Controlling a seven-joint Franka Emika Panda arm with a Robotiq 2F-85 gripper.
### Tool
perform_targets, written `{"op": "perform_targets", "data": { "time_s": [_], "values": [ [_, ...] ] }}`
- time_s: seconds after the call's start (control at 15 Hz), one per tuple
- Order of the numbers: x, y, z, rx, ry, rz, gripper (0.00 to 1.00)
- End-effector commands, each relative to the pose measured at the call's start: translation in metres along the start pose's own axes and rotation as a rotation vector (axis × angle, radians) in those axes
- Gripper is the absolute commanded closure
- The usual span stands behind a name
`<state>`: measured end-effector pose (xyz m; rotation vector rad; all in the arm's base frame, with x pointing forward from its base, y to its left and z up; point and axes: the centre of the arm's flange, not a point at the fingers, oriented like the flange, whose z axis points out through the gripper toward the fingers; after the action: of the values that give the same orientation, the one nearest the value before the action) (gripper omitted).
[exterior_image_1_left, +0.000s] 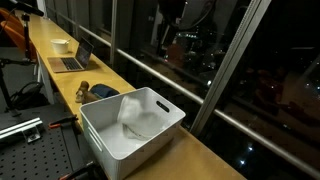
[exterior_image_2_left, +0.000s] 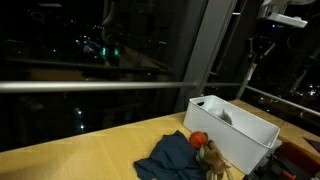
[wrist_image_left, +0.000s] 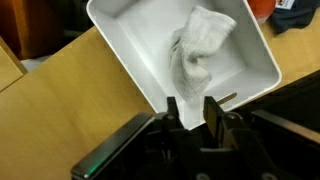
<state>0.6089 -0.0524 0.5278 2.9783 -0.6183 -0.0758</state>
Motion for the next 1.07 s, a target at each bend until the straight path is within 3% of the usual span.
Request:
{"op": "perform_targets", "data": {
  "time_s": [0.0,0.33,0.67,1.0],
  "values": [
    [-0.013,-0.007,0.015,0.015,0.000,-0.017,0.34],
    [-0.047,-0.080,0.058,0.000,-0.014,-0.094,0.00],
    [-0.100,-0.163,0.118,-0.023,-0.042,-0.166,0.00],
    [-0.144,-0.203,0.178,-0.070,-0.086,-0.197,0.00]
  ]
}}
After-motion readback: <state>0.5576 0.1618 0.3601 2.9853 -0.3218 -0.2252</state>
